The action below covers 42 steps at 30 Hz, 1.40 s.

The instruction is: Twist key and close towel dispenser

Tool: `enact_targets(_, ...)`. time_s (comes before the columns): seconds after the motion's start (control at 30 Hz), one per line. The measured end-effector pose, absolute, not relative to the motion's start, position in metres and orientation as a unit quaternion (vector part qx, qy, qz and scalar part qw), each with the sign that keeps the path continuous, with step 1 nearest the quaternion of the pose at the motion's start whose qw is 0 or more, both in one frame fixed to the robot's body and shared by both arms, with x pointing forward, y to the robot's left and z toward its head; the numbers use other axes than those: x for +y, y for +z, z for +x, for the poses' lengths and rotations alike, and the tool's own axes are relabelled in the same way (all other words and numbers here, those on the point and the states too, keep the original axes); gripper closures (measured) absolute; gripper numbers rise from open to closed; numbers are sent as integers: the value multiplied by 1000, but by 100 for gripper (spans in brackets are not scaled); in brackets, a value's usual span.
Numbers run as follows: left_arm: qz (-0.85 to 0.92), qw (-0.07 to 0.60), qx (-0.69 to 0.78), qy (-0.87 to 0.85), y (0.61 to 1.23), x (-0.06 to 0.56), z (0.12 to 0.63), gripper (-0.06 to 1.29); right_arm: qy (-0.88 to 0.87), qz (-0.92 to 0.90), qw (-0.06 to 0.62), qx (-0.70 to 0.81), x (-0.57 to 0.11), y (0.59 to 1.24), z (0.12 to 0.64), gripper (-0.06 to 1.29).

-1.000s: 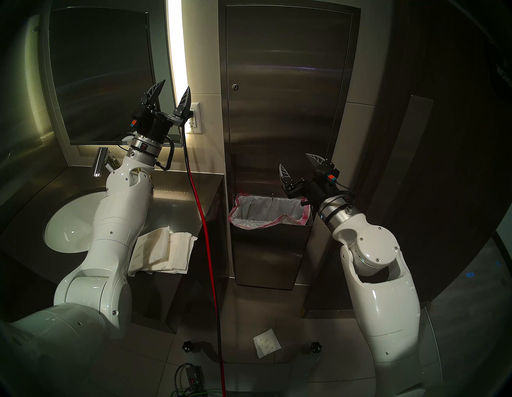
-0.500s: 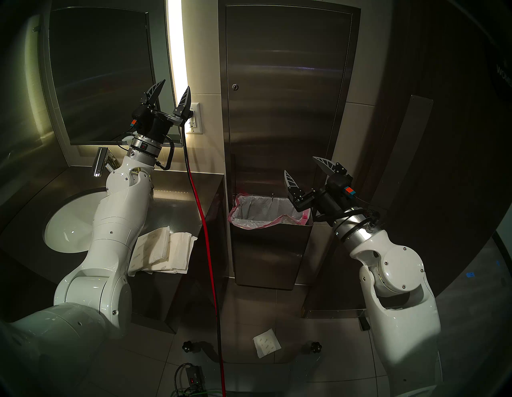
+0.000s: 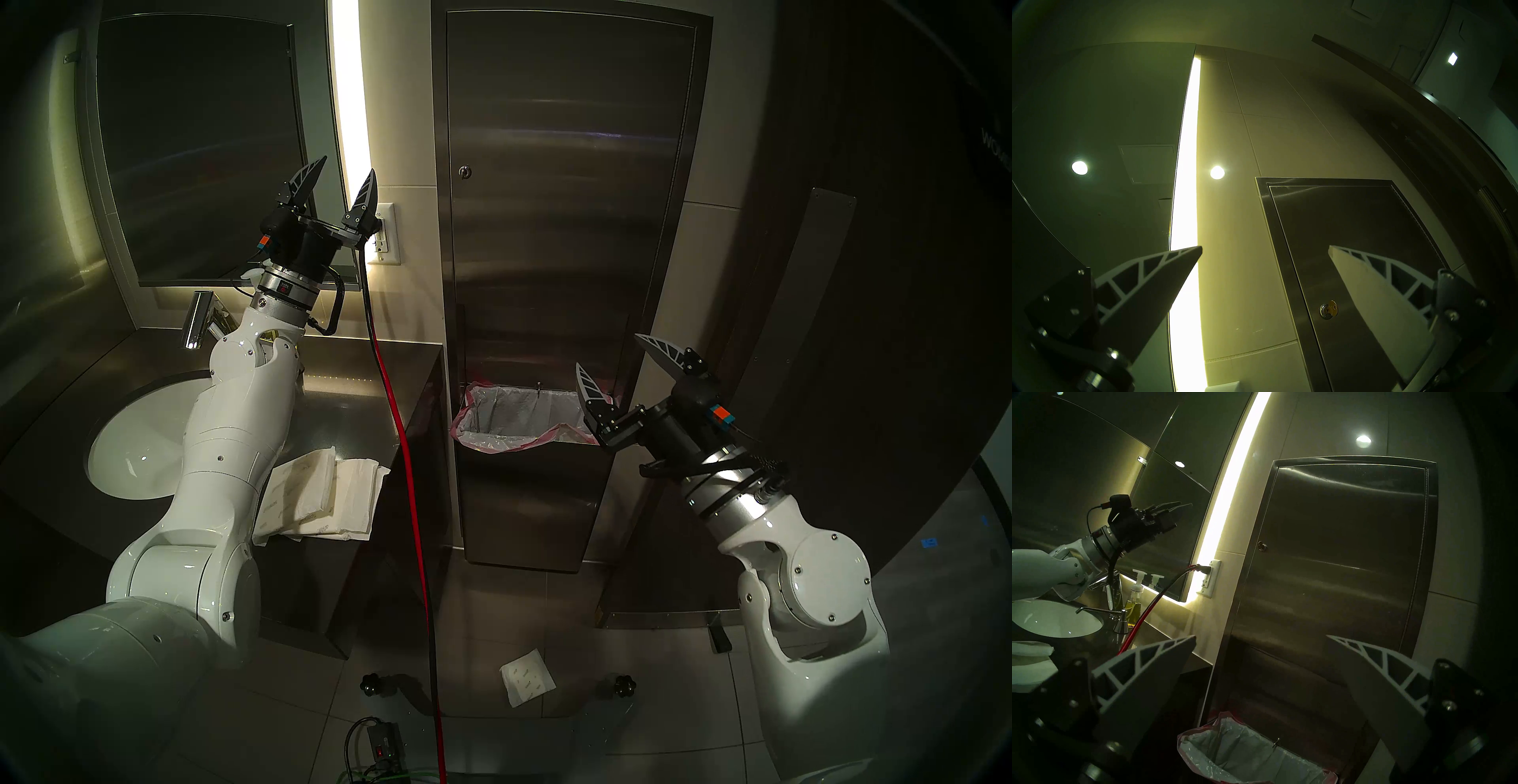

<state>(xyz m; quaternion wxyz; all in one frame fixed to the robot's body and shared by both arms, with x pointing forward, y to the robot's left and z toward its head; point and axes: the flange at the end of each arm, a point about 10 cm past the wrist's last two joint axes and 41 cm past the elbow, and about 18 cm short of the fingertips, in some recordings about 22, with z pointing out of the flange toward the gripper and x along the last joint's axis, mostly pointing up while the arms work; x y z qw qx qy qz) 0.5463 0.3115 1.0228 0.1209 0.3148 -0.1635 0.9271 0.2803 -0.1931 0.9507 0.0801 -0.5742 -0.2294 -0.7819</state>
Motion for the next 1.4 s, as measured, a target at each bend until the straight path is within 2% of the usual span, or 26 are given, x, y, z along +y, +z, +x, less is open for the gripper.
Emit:
enact_targets(0.37, 314, 121, -163, 927, 1024, 312, 547, -3, -780, -590, 69, -195, -190, 941, 266, -1)
enact_targets(0.67, 314, 121, -163, 927, 1024, 312, 547, -3, -775, -603, 85, -171, -160, 936, 285, -1)
enact_targets(1.07, 314, 121, -164, 928, 1024, 312, 547, -3, -772, -616, 54, -146, -156, 931, 315, -1)
enact_targets(1.4, 313, 121, -164, 928, 1025, 312, 547, -3, -789, -601, 29, -123, -155, 941, 311, -1)
